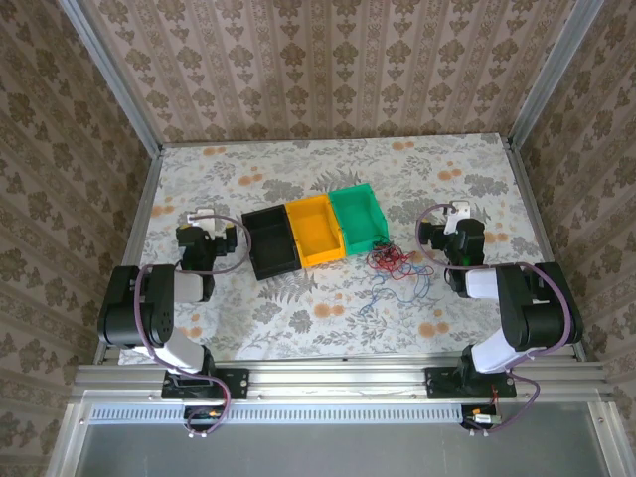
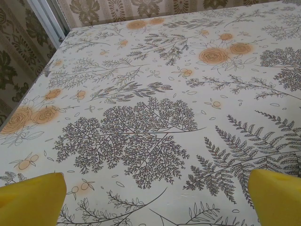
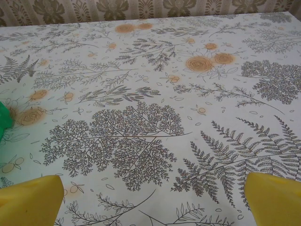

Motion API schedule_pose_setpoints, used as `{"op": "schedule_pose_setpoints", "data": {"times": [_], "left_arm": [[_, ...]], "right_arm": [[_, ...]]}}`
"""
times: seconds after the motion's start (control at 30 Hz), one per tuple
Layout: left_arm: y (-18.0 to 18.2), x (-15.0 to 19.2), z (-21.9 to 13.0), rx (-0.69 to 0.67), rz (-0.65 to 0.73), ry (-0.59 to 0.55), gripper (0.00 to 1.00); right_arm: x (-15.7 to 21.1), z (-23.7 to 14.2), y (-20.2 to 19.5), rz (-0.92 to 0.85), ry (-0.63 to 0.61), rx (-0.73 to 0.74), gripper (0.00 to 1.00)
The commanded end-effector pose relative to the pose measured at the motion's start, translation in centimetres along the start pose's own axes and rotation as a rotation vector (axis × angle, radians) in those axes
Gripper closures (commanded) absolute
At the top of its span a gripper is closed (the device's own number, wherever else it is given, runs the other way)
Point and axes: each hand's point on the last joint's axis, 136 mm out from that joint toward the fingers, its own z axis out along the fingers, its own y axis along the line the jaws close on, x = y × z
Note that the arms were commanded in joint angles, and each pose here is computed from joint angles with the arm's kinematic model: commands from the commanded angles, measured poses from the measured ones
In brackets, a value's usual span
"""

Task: Untangle the cables

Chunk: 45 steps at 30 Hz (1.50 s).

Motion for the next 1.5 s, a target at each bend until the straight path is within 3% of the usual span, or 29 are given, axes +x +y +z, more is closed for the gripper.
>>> {"op": "schedule_pose_setpoints", "data": {"times": [0.0, 1.17, 1.3, 1.37, 1.47], "left_arm": [[0.2, -1.4, 0.0, -0.006, 0.014, -0.043, 0.00], [0.6, -1.3, 0.1, -0.013, -0.006, -0.036, 0.00], [0.8, -3.4, -0.9, -0.071, 0.036, -0.009, 0.00], [1.4, -5.9, -2.0, -0.129, 0.042, -0.016, 0.00], [-0.5, -8.6, -3.6, -0.106, 0.051, -0.047, 0.03]], "right_arm": [[-0.6, -0.1, 0.4, -0.001, -0.022, -0.016, 0.00], [-0.6, 0.0, 0.3, 0.003, -0.017, -0.016, 0.00], [-1.5, -0.2, 0.2, -0.004, -0.018, -0.002, 0.00], [-3.1, -0.7, 1.0, -0.040, 0.048, 0.023, 0.06], [-5.8, -2.1, 2.9, -0.020, 0.111, 0.054, 0.19]]}}
